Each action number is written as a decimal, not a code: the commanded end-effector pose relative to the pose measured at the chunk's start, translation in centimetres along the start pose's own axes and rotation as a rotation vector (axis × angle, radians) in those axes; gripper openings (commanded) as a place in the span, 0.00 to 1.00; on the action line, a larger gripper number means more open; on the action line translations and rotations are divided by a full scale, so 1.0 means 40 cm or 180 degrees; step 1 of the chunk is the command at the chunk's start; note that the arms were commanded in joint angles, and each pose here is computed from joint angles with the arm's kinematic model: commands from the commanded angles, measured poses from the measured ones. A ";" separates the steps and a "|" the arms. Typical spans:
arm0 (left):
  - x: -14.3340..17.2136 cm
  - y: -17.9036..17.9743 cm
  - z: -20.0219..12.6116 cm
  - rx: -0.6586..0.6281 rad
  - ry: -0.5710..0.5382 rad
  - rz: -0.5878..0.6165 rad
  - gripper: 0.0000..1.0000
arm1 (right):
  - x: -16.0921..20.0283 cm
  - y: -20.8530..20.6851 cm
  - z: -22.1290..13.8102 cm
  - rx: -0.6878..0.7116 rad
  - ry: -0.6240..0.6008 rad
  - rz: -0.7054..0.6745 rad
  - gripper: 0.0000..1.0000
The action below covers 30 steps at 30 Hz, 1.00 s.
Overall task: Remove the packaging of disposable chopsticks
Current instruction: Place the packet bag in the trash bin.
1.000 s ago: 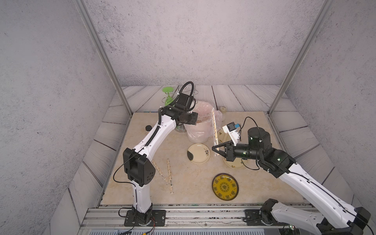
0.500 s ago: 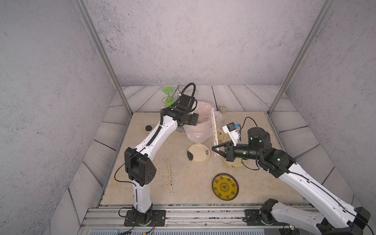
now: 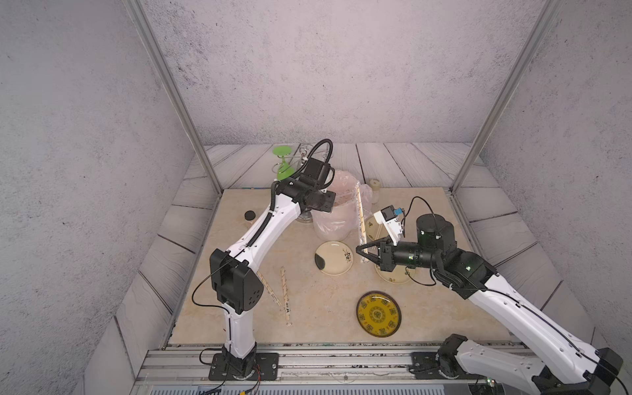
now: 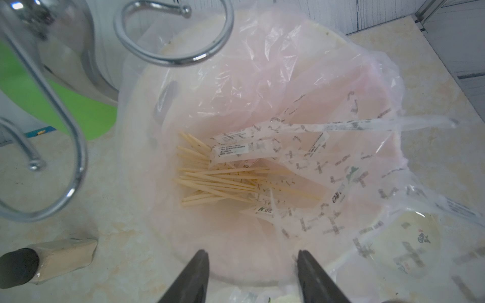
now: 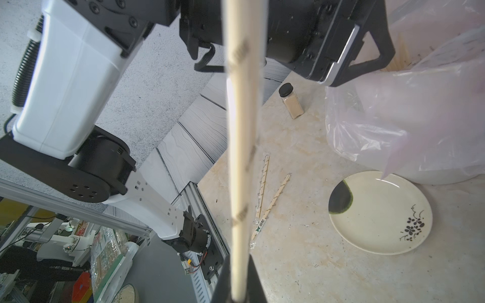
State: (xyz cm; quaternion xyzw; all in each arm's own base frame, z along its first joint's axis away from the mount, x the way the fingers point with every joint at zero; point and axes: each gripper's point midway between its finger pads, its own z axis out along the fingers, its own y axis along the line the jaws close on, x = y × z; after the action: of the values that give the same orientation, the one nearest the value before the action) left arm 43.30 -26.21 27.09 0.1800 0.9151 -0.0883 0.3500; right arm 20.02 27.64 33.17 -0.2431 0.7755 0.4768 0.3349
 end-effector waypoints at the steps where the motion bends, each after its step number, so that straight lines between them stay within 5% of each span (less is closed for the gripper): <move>1: 0.009 -0.008 0.004 -0.0041 0.0095 0.0159 0.57 | 0.003 -0.001 0.003 -0.0030 0.0010 -0.0003 0.00; 30: 0.041 -0.056 -0.023 0.0338 0.0279 0.0272 0.60 | 0.015 -0.009 0.002 0.0000 0.0027 0.0037 0.00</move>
State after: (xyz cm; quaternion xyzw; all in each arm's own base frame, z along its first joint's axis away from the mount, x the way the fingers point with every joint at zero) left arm 41.97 -27.37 26.45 0.2222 0.9160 -0.1029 0.3179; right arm 20.01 27.62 32.37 -0.2414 0.7807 0.4740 0.3279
